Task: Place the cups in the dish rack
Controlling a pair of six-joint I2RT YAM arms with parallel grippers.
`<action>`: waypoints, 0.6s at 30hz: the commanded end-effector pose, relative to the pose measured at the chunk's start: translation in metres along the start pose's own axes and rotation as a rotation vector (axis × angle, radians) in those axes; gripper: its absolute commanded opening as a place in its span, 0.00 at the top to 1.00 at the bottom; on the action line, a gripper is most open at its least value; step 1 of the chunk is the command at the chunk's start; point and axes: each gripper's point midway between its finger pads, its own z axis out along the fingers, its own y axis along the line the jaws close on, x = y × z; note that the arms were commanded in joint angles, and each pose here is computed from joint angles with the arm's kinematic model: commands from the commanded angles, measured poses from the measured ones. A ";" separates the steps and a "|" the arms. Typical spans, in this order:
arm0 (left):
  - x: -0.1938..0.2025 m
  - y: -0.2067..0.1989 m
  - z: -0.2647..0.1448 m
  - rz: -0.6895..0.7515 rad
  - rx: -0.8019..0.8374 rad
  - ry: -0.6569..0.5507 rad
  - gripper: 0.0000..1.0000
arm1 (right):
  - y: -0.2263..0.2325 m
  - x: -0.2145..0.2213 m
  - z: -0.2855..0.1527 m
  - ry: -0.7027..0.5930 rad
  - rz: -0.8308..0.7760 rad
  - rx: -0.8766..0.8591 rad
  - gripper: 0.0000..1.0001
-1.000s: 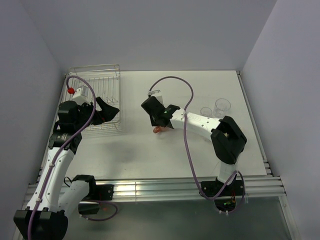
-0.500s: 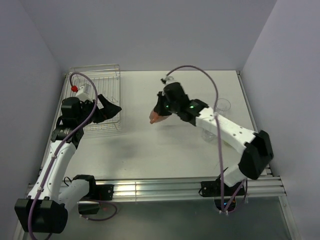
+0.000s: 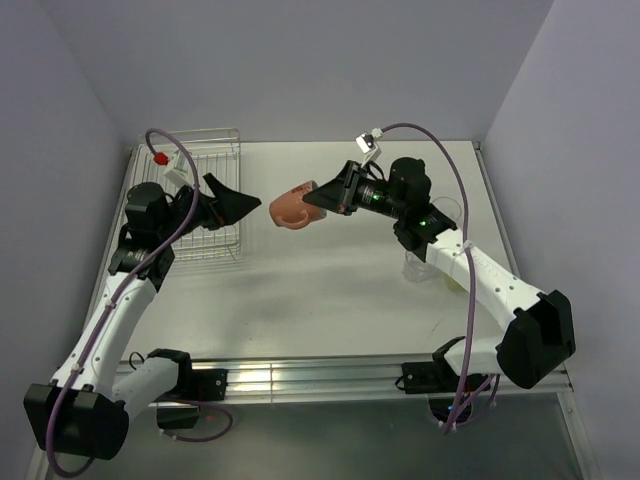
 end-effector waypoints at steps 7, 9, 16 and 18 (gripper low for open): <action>-0.019 -0.046 0.017 0.007 0.152 -0.038 0.01 | 0.104 -0.022 -0.039 -0.111 -0.090 -0.454 1.00; -0.017 -0.050 0.020 -0.012 0.170 -0.025 0.01 | 0.106 -0.022 -0.041 -0.118 -0.088 -0.461 1.00; -0.003 -0.070 0.019 -0.072 0.270 0.033 0.01 | 0.110 -0.025 -0.047 -0.172 -0.111 -0.495 1.00; -0.001 -0.076 0.018 -0.086 0.307 0.041 0.01 | 0.111 -0.027 -0.047 -0.182 -0.114 -0.497 1.00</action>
